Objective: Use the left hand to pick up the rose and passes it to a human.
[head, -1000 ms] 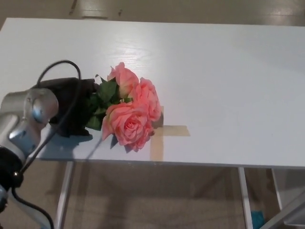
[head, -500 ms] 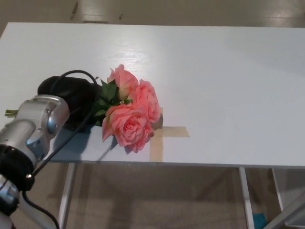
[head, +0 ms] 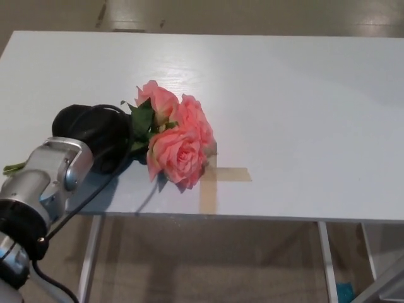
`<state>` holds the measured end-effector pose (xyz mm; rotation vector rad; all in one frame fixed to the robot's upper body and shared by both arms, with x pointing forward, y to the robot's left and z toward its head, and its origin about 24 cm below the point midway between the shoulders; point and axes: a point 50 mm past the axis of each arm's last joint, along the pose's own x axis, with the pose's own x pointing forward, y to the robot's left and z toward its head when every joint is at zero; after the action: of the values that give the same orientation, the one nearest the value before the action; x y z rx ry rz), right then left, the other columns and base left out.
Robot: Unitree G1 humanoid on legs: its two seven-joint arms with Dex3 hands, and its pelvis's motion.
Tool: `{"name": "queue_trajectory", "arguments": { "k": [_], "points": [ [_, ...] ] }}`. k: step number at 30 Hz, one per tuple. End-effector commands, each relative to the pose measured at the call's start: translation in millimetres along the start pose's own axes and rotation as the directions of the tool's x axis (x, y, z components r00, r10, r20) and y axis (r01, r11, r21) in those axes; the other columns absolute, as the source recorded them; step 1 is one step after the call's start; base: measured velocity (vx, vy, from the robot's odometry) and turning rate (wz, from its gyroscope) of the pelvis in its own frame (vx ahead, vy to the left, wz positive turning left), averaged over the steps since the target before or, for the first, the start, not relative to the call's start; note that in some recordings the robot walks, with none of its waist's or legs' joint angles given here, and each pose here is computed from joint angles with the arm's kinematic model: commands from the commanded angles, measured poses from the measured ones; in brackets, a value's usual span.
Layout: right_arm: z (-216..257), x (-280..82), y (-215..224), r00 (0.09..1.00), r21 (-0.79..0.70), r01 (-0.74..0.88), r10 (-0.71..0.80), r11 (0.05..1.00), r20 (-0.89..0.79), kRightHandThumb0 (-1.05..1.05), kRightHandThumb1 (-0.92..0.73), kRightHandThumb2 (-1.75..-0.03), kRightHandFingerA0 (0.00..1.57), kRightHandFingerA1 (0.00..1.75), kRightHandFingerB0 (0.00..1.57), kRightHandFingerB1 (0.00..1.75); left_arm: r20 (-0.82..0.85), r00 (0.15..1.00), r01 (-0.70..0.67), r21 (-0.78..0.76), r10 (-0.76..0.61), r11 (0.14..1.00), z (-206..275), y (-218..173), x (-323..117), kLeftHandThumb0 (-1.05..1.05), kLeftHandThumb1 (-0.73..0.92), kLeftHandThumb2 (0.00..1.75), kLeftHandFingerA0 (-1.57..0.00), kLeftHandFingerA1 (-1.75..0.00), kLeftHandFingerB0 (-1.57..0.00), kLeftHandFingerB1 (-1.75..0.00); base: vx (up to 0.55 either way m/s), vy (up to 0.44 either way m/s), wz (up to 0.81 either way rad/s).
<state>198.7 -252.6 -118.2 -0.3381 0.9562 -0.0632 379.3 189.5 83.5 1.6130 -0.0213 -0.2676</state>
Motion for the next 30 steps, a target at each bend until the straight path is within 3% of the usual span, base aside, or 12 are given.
{"name": "queue_trajectory", "arguments": {
  "k": [1, 2, 3, 6, 7, 15, 16, 18, 20, 24, 26, 30],
  "points": [
    [-1.2, -0.4, -0.1, 1.0, -0.005, -0.002, 0.002, 1.0, 0.007, -0.56, -0.8, -0.64, 0.61, 0.57, 0.47, 0.36, -0.002, 0.994, -0.109, -0.042, 0.109, 0.993, -6.9, 6.5, -2.7, -0.22, 0.63, 0.58, -0.81, -1.43, -0.67, -0.44, 0.0, 0.0, 0.0],
    [-1.2, -0.4, -0.1, 1.0, -0.002, -0.003, 0.004, 1.0, 0.007, -0.55, -0.79, -0.64, 0.61, 0.57, 0.48, 0.36, -0.009, 0.989, -0.148, -0.06, 0.148, 0.987, -7.8, 15.5, -1.6, -0.23, 0.61, 0.61, -0.79, -1.49, -0.68, -0.45, 0.0, 0.0, 0.0],
    [-1.1, -0.4, -0.1, 1.0, -0.001, -0.005, 0.005, 1.0, 0.008, -0.55, -0.79, -0.64, 0.61, 0.57, 0.48, 0.36, -0.016, 0.982, -0.189, -0.072, 0.189, 0.979, -9.2, 24.6, -0.9, -0.29, 0.51, 0.81, -0.99, -1.33, -0.71, -0.62, 0.0, 0.0, 0.0],
    [-1.0, -0.4, 0.1, 1.0, 0.0, -0.007, 0.007, 1.0, 0.008, -0.55, -0.79, -0.64, 0.61, 0.57, 0.48, 0.36, -0.023, 0.974, -0.227, -0.08, 0.226, 0.971, -10.5, 32.4, -0.7, -0.29, 0.51, 0.81, -0.99, -1.33, -0.71, -0.62, 0.0, 0.0, 0.0],
    [-1.3, -0.4, -0.2, 1.0, -0.001, -0.008, 0.008, 1.0, 0.006, -0.56, -0.79, -0.64, 0.61, 0.57, 0.48, 0.36, -0.026, 0.965, -0.261, -0.09, 0.26, 0.961, -11.1, 38.2, -0.2, -0.21, 0.68, 0.63, -0.78, -1.53, -0.85, -0.53, 0.0, 0.0, 0.0],
    [-1.6, -0.4, 0.1, 1.0, -0.008, -0.006, 0.006, 1.0, 0.004, -0.56, -0.79, -0.64, 0.61, 0.58, 0.47, 0.36, -0.074, 0.929, -0.37, -0.168, 0.363, 0.914, -15.6, 69.2, 2.5, -0.17, 0.73, 0.61, -0.8, -1.5, -0.85, -0.5, 0.0, 0.0, 0.0],
    [-1.6, -0.4, 0.2, 1.0, -0.011, -0.007, 0.007, 1.0, 0.003, -0.56, -0.79, -0.64, 0.61, 0.58, 0.47, 0.36, -0.075, 0.921, -0.39, -0.231, 0.383, 0.892, -16.0, 76.0, 0.3, -0.16, 0.73, 0.64, -0.75, -1.51, -0.88, -0.73, 0.0, 0.0, 0.0],
    [-1.5, -0.4, 0.3, 1.0, -0.013, -0.007, 0.007, 1.0, 0.003, -0.56, -0.79, -0.64, 0.61, 0.58, 0.47, 0.36, -0.076, 0.917, -0.398, -0.258, 0.392, 0.88, -16.2, 79.0, -1.1, -0.16, 0.73, 0.64, -0.75, -1.51, -0.88, -0.73, 0.0, 0.0, 0.0],
    [-0.9, -0.3, -0.5, 1.0, -0.017, -0.008, 0.009, 1.0, 0.003, -0.55, -0.79, -0.64, 0.61, 0.58, 0.48, 0.36, -0.081, 0.91, -0.409, -0.339, 0.407, 0.847, -16.6, 82.3, -3.3, -0.17, 0.73, 0.63, -0.73, -1.53, -0.76, -1.02, 0.0, 0.0, 0.0],
    [-0.8, -0.3, -0.5, 1.0, -0.017, -0.009, 0.009, 1.0, 0.003, -0.55, -0.79, -0.64, 0.61, 0.58, 0.48, 0.36, -0.083, 0.91, -0.408, -0.355, 0.407, 0.841, -16.7, 82.7, -4.2, -0.17, 0.73, 0.63, -0.73, -1.53, -0.76, -1.02, 0.0, 0.0, 0.0],
    [-0.7, -0.2, -0.7, 1.0, -0.016, -0.014, 0.014, 1.0, 0.001, -0.55, -0.79, -0.65, 0.6, 0.57, 0.46, 0.36, -0.172, 0.896, -0.424, -0.6, 0.409, 0.678, -18.3, 91.1, -3.0, -0.24, 0.74, 0.64, -0.7, -1.51, -0.77, -0.92, 0.0, 0.0, 0.0],
    [-0.6, -0.2, -0.7, 1.0, -0.017, -0.015, 0.015, 1.0, 0.001, -0.55, -0.79, -0.65, 0.6, 0.57, 0.46, 0.36, -0.178, 0.895, -0.425, -0.622, 0.409, 0.658, -18.4, 91.7, -3.4, -0.24, 0.74, 0.64, -0.7, -1.51, -0.77, -0.92, 0.0, 0.0, 0.0]
  ]
}}
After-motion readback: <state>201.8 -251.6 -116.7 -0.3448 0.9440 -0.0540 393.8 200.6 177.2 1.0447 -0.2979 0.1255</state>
